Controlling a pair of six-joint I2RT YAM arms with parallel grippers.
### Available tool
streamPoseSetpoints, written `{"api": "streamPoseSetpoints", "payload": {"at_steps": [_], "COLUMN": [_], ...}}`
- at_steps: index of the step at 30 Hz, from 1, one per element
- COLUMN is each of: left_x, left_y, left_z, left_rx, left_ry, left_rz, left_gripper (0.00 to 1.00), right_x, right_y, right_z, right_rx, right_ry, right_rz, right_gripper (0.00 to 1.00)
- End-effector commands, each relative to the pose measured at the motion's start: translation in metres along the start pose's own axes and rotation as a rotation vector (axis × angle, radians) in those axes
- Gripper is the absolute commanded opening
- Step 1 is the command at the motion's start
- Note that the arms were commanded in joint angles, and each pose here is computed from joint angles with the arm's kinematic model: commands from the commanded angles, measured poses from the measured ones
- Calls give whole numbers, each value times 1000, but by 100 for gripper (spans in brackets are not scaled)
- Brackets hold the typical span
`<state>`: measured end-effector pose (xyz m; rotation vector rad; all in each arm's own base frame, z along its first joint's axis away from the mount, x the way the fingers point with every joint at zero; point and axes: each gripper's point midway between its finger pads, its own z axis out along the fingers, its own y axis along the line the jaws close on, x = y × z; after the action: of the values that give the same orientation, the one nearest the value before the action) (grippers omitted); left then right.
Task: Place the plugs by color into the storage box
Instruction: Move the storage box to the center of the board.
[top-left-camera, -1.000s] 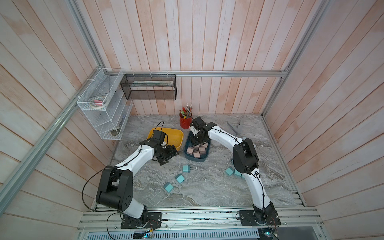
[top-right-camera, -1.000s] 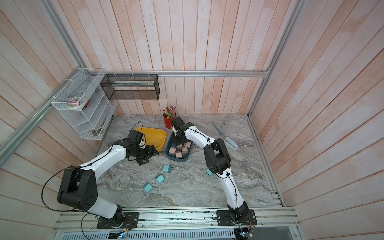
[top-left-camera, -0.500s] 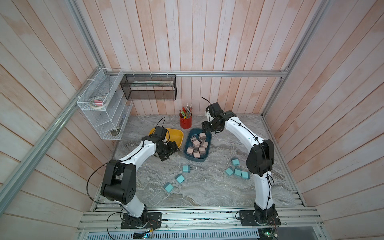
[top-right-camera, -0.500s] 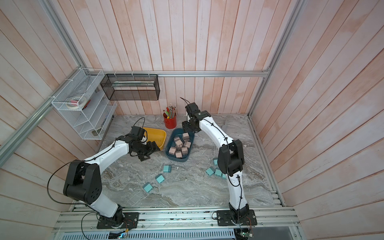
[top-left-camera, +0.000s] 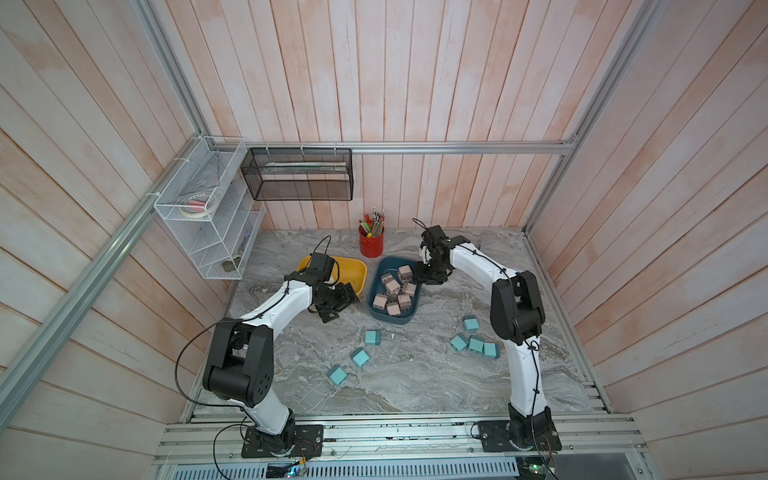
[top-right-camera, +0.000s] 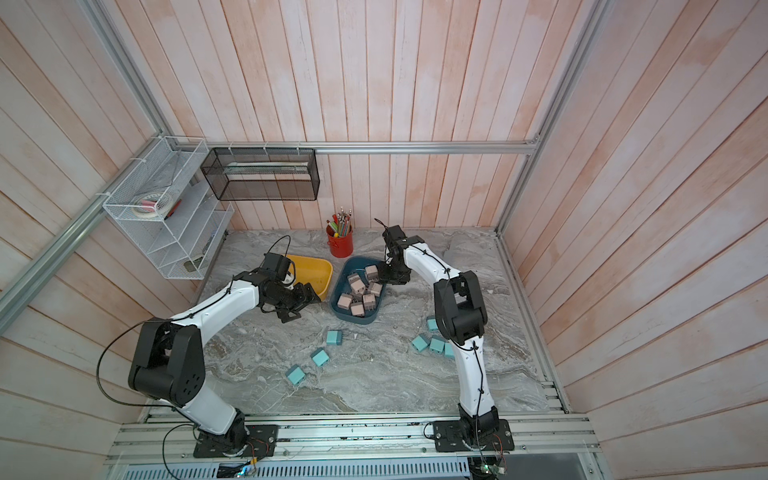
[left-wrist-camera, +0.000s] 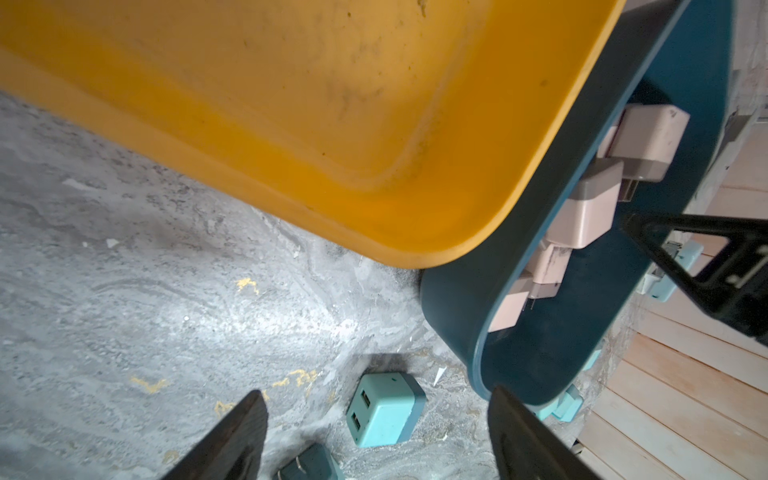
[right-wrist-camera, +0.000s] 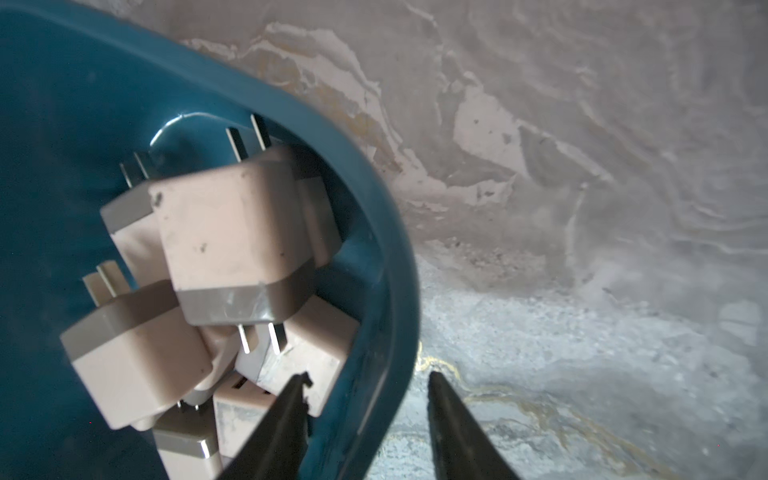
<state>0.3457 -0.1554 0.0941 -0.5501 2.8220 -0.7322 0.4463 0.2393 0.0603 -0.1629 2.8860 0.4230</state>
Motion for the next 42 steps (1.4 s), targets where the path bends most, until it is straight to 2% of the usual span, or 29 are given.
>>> {"api": "streamPoseSetpoints", "payload": {"at_steps": [1, 4, 8, 13, 19, 21, 22, 24, 25, 26, 30, 32, 35, 37, 39, 42], "left_x": [-3, -6, -10, -20, -58, -71, -77, -86, -90, -94, -107, -116, -133, -147, -163, -188], "left_y": [-3, -5, -8, -10, -5, -4, -4, -5, -7, -7, -9, -5, 10, 20, 30, 47], "left_z": [-2, -3, -4, -8, -27, -33, -34, -33, -33, -32, -37, -42, -51, -60, -69, -76], "left_rx": [9, 7, 8, -2, -68, -86, -92, -94, -92, -94, -96, -103, -141, -187, -242, -319], "left_ry": [-18, -24, -28, -44, -112, -136, -141, -140, -139, -141, -166, -185, -216, -247, -284, -325], "left_rz": [4, 8, 15, 21, 24, 29, 31, 35, 39, 39, 32, 12, -17, -14, 8, 31], "left_gripper": [85, 85, 85, 85, 85, 85, 85, 85, 85, 85, 85, 85, 85, 85, 85, 85], "right_x": [5, 6, -1, -8, -10, -12, -14, -22, -27, -32, -36, -26, 10, 38, 66, 100], "right_y": [1, -16, -54, -120, -187, -198, -202, -202, -198, -191, -129, -69, 22, 68, 100, 125], "right_z": [9, 10, 6, -2, -12, -16, -20, -34, -44, -57, -99, -105, -94, -80, -66, -47], "right_rx": [-32, -3, 45, 152, 243, 265, 276, 290, 286, 274, 166, 88, -19, -64, -96, -136], "right_ry": [17, 28, 25, 30, 33, 32, 28, -3, -32, -69, -169, -179, -127, -78, -36, 28], "right_rz": [25, 44, 75, 81, 107, 107, 106, 107, 111, 118, 91, -10, -207, -314, -383, -414], "right_gripper": [35, 19, 10, 10, 10, 16, 24, 49, 58, 62, 67, 70, 72, 72, 73, 73]}}
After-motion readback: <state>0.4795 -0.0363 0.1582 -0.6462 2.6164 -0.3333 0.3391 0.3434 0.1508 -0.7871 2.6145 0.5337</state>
